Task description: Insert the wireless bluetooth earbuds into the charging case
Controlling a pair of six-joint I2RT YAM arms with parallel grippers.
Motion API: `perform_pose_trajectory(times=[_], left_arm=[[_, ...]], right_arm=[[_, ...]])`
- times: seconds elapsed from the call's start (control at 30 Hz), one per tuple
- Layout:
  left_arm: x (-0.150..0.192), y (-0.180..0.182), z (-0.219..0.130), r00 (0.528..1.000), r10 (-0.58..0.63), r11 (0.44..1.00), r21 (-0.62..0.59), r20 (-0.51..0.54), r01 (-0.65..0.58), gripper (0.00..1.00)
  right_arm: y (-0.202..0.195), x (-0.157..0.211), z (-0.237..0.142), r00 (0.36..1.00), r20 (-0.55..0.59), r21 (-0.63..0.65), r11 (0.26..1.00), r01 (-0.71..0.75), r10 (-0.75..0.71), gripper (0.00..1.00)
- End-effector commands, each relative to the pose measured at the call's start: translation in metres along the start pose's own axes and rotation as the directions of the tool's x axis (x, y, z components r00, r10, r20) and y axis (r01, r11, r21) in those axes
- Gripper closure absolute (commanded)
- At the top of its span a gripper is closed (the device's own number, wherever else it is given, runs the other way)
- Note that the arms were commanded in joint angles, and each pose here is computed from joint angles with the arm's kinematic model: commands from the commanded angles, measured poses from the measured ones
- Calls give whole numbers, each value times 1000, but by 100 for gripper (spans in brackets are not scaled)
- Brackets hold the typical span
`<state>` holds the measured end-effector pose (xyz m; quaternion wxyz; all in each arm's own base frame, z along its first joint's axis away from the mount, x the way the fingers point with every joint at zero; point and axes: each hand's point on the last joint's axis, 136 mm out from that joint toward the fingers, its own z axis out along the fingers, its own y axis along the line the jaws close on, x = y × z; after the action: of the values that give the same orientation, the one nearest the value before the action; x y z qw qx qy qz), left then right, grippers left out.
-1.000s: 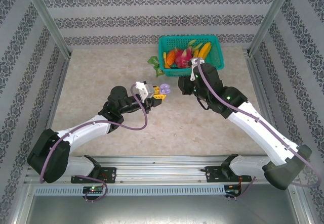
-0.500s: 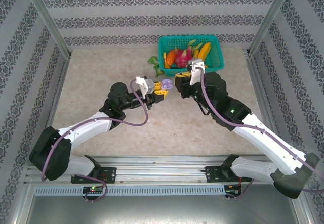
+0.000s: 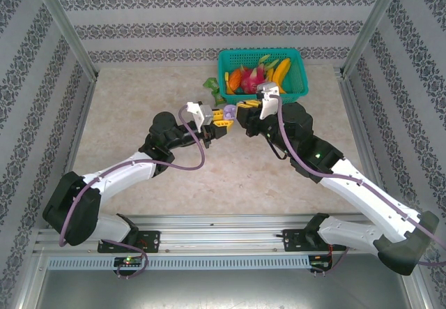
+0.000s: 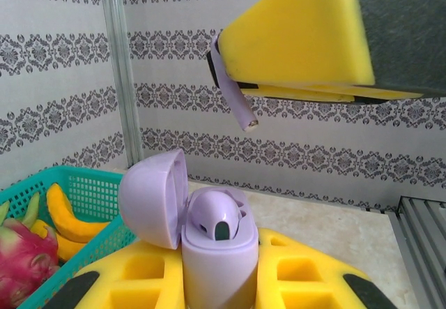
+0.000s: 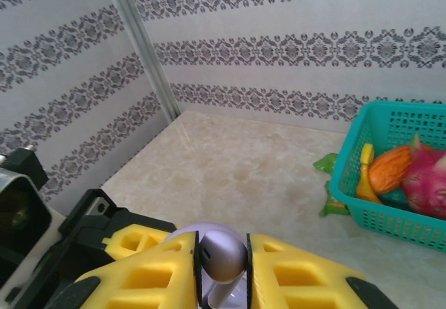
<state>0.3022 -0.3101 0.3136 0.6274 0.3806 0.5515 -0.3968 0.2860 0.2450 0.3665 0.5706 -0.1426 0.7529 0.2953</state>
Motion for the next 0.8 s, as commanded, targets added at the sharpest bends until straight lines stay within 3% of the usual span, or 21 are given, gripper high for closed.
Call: perform_pose_trajectory(times=[0.0,0.77], left_arm=[[-30,-5,5,996,32,999,15,84,-33,100],[-40,-6,1,993,52,999,8,102,-53,100]], right_arm=[[13,-4,1,999,20,-68,997,-24,26,78],[-3,17,14,996,-26,-49,995,-86,85,79]])
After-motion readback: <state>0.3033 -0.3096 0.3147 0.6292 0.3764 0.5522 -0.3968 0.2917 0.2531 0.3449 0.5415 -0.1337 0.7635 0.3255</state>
